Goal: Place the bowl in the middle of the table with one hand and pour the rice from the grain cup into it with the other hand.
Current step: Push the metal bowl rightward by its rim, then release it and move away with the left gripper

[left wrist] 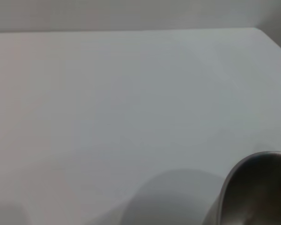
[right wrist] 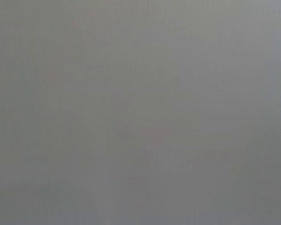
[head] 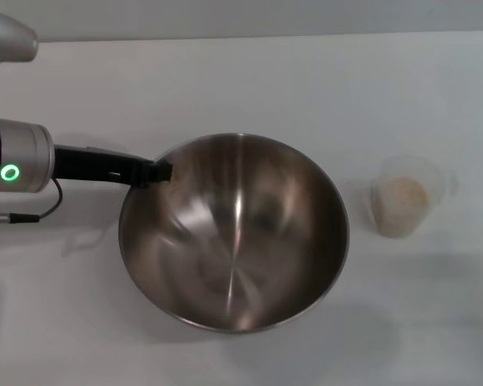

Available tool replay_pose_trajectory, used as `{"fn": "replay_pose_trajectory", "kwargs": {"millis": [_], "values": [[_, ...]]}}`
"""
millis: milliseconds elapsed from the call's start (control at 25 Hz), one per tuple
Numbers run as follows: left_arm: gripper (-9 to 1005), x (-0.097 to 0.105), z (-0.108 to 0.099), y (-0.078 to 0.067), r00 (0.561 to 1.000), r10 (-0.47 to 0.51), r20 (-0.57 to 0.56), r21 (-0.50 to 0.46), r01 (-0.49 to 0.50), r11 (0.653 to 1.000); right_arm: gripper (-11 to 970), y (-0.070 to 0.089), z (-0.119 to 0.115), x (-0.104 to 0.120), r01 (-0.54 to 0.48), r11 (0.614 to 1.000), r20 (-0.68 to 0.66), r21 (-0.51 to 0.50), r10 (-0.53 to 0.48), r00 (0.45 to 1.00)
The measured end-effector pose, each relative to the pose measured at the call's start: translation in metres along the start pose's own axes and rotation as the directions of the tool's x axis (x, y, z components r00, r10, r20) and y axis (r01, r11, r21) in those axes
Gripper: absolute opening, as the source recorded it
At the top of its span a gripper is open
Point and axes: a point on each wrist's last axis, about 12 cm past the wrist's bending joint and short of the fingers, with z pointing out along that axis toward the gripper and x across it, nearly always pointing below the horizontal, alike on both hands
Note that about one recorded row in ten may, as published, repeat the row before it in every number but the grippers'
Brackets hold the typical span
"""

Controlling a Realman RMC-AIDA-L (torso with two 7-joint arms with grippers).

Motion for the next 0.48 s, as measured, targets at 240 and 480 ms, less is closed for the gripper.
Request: {"fn": "replay_pose_trajectory", "kwargs": {"millis": [240,480], "values": [[50,0.0060,0.0048,-0.0023,1.000,0.003,-0.015,0.000,-0.003,1.000,827,0.0003,0.0001,0.0000,-0.002,1.000,0.001,0.000,0.002,1.000],[50,0.0083,0.0058,-0.0020,1.000,0.011,-0.015,-0.006,-0.011,1.000,826,0.0022,0.0015,-0.0001,-0.011,1.000,0.005,-0.001,0.011,1.000]]}}
